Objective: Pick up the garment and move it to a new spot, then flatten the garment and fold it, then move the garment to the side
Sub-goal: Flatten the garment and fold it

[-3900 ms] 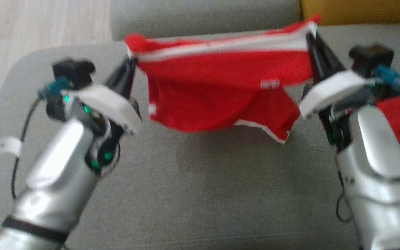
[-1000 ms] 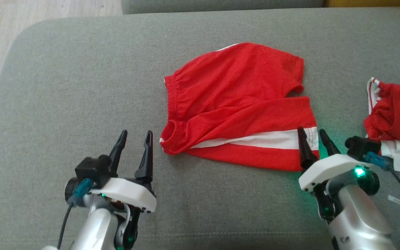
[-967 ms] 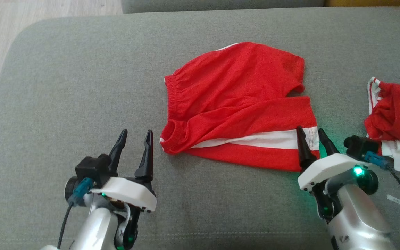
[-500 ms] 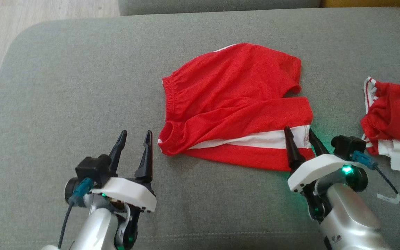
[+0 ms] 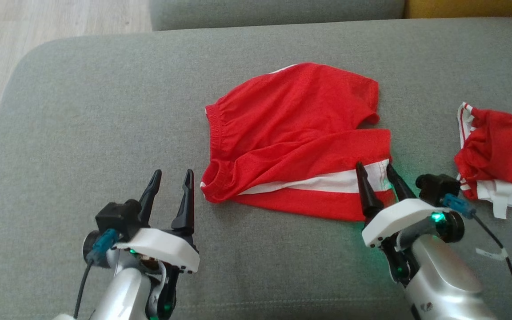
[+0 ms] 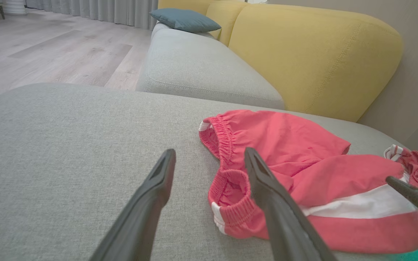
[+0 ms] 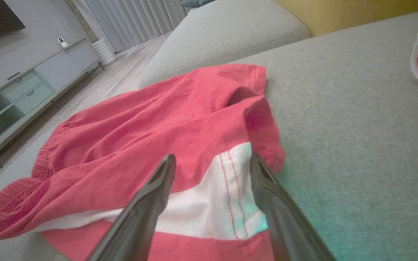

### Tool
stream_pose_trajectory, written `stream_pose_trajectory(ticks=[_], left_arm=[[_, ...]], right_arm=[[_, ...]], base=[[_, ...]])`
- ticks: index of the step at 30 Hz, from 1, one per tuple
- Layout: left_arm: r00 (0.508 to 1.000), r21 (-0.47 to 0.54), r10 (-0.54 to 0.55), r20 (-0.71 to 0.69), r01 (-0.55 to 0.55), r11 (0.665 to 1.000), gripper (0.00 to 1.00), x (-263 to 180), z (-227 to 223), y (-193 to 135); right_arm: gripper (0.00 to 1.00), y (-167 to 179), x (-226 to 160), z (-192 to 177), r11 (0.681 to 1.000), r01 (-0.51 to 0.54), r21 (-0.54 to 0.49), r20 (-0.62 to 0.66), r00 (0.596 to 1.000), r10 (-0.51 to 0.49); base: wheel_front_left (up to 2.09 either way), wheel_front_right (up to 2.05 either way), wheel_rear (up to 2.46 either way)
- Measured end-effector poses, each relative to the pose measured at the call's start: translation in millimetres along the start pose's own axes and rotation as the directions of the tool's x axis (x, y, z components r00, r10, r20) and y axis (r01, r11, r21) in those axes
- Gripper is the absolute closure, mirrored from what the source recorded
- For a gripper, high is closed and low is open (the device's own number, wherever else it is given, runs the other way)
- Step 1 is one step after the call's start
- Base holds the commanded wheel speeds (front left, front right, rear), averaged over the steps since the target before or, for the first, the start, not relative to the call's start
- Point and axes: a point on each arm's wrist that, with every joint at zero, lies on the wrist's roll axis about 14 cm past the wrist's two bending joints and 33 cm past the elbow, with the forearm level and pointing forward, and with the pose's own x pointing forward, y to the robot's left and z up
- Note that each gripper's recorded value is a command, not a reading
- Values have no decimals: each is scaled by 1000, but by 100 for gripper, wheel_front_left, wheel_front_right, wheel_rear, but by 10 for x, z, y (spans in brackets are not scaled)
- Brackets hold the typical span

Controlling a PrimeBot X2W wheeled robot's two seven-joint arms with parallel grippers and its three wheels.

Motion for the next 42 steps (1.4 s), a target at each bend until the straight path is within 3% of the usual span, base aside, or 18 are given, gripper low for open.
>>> stream_pose_trajectory(ticks=[5, 13, 14, 15, 16, 24, 42], left_arm=[[1000, 2, -6, 6, 6, 1000, 0, -6, 23, -23], [1000, 2, -3, 5, 3, 1000, 0, -5, 18, -23], [1000, 3, -1, 5, 1, 1000, 0, -5, 19, -20], [1000, 3, 0, 5, 0, 1000, 0, -6, 18, -19], [1000, 0, 0, 4, 0, 1000, 0, -8, 17, -19], [1000, -3, -6, 10, 6, 1000, 0, -54, 43, -57], [996, -8, -93, 5, 93, 996, 0, -120, 26, -378]], right_arm=[[0, 14, -8, 135, 1000, -4, 1, 47, 999, 4], [0, 15, -23, 77, 1000, -5, -6, 19, 1000, 5], [25, 19, -23, 68, 1000, -6, -7, 13, 1000, 6], [80, 20, -25, 65, 1000, -7, -7, 11, 1000, 7], [100, 23, -28, 62, 1000, -7, -8, 8, 1000, 7], [100, 30, -177, 13, 1000, -5, 0, 6, 1000, 5], [100, -19, -1057, -407, 992, 57, 113, -130, 991, -42]], base=[[0, 0, 0], [0, 0, 0], [0, 0, 0], [0, 0, 0], [0, 0, 0], [0, 0, 0], [0, 0, 0]])
